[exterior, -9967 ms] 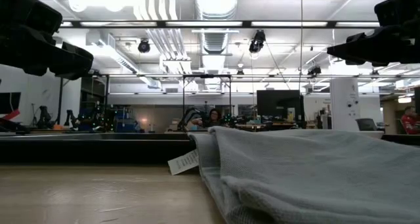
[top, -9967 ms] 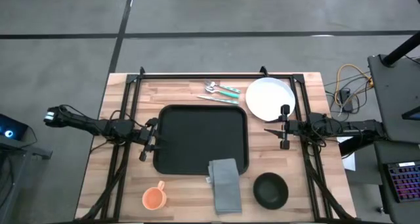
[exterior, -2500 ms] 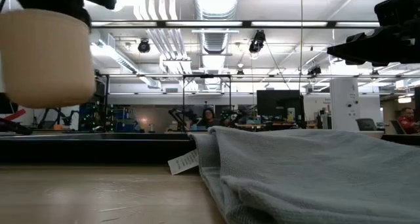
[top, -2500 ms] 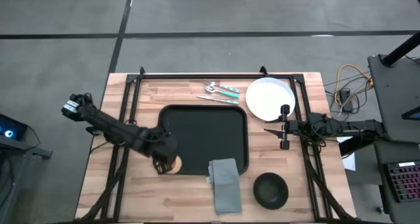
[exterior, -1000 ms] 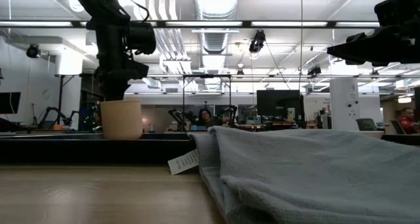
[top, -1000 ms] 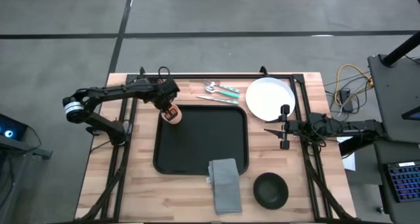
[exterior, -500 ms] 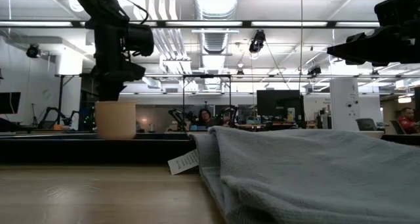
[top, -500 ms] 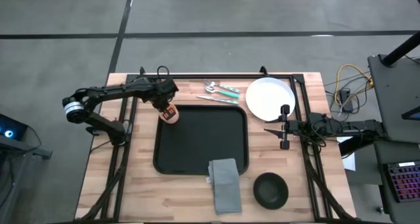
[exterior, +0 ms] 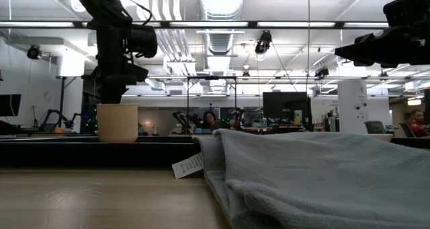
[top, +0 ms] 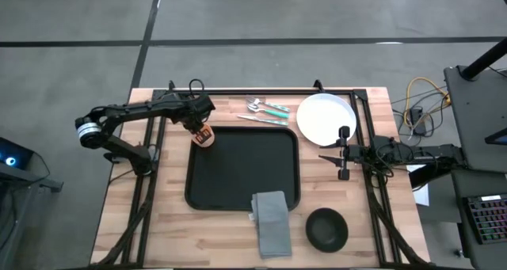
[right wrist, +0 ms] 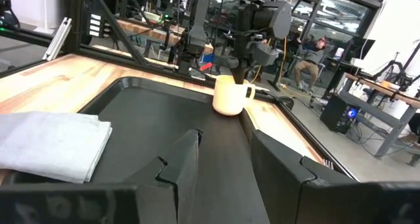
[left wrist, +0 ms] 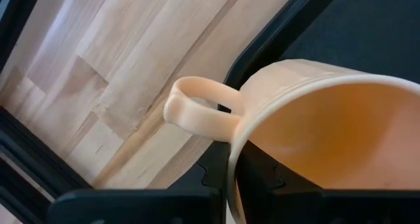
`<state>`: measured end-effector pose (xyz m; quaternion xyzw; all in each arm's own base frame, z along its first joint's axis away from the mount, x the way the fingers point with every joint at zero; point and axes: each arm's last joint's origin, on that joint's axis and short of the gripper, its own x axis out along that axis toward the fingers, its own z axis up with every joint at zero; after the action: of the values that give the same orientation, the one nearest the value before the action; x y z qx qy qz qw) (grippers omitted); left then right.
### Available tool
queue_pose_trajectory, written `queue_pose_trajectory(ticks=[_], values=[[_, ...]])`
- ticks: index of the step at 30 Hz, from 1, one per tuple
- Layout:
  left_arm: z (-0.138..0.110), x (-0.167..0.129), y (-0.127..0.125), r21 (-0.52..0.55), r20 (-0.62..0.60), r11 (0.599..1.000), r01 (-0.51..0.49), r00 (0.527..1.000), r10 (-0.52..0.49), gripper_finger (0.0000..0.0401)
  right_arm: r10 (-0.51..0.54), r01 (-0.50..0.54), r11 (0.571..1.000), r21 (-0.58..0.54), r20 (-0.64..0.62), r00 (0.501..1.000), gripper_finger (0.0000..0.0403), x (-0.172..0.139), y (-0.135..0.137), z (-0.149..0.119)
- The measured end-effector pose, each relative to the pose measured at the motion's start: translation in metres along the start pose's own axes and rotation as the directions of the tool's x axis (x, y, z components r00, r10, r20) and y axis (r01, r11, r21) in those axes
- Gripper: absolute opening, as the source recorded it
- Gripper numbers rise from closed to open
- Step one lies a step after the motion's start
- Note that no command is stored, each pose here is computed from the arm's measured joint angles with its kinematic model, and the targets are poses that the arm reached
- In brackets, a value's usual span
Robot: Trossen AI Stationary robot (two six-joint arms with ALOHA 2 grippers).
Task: Set up tray
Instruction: Put the orange cup on the black table tray, then put the white plate on the black table tray below the orange cup
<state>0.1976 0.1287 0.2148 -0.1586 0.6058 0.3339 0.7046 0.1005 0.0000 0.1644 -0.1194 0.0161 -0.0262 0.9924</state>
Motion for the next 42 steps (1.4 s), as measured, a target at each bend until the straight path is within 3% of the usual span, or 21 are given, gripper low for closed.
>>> queue_pose_trajectory(ticks=[14,28,42], values=[[-0.001,0.000,0.000,0.002,-0.011,1.000,-0.003,1.000,0.003,0.0017,0.000,0.000,1.000,0.000,0.000,1.000,0.0128,0.000,0.000,0.000],[0.000,0.000,0.000,0.000,-0.005,1.000,-0.004,1.000,0.004,0.0103,0.000,0.000,1.000,0.001,0.000,1.000,0.0128,0.000,0.000,0.000],[0.029,-0.054,0.005,-0.029,0.183,0.999,0.032,0.983,-0.026,0.0105,0.000,0.000,1.000,0.002,0.000,1.000,0.0128,0.000,0.000,0.000]])
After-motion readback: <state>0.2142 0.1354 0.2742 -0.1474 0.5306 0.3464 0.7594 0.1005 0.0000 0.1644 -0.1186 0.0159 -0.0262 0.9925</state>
